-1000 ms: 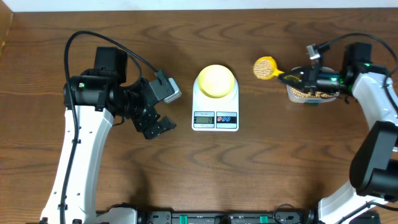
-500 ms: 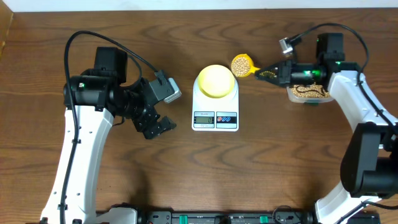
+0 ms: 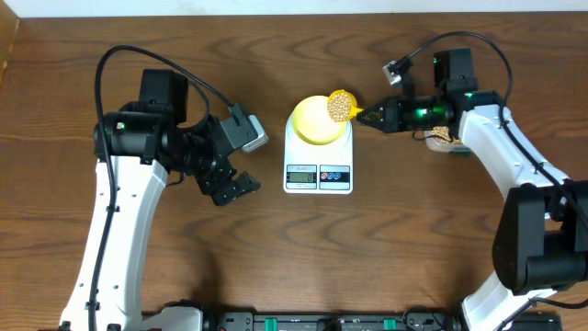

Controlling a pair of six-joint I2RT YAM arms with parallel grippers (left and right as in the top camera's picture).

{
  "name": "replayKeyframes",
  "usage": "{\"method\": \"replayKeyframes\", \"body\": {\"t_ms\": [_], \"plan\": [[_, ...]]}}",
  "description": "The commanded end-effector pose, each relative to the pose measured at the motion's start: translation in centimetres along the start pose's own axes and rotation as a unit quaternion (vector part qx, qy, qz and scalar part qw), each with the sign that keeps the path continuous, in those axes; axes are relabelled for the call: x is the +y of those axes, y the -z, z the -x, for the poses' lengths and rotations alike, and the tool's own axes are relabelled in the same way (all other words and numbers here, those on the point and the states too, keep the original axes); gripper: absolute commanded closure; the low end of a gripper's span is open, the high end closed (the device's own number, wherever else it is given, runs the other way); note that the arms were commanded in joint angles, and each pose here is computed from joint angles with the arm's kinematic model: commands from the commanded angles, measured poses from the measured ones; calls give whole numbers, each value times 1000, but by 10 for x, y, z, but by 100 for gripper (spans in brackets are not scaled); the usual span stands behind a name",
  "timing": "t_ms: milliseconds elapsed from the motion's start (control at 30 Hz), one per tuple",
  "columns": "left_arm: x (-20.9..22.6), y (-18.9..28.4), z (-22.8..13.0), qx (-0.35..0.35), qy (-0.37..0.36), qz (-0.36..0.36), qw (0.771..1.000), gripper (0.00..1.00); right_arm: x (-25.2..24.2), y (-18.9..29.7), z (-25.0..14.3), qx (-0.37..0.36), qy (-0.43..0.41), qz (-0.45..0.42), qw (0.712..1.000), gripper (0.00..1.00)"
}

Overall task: Scoop item into bowl and weigh 50g on scale
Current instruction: 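Lift the filled scoop and carry it left over the yellow bowl, then tilt the scoop with the right gripper to pour soybeans into the bowl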

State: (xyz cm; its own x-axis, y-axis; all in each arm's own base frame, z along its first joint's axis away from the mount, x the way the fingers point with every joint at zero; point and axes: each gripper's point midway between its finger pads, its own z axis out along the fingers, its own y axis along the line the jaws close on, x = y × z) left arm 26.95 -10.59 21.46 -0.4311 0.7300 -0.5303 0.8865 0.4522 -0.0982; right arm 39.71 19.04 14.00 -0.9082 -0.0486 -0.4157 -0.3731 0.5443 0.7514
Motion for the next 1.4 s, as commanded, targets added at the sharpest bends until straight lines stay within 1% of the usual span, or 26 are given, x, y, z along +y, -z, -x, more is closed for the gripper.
{"method": "replayKeyframes", "body": {"t_ms": [0,167,333,500,700,1000,1367], "plan": [[-1,0,3,-4,-8,-6,1000,5,5,-12,-4,10,60,-5,998,99],[-1,0,3,-4,-8,-6,1000,5,14,-23,-6,15,117,-2,993,99],[-1,0,3,-4,-8,-6,1000,5,10,-31,-8,22,140,-33,989,99],[-1,0,3,-4,-8,-6,1000,5,14,-36,-10,27,174,-29,984,99],[-1,0,3,-4,-8,-6,1000,5,15,-36,-8,26,185,-32,982,99],[-1,0,3,-4,-8,-6,1000,5,8,-29,1,13,202,-78,976,99],[-1,0,3,-4,-8,-6,1000,5,14,-17,14,0,285,-161,945,99]]}}
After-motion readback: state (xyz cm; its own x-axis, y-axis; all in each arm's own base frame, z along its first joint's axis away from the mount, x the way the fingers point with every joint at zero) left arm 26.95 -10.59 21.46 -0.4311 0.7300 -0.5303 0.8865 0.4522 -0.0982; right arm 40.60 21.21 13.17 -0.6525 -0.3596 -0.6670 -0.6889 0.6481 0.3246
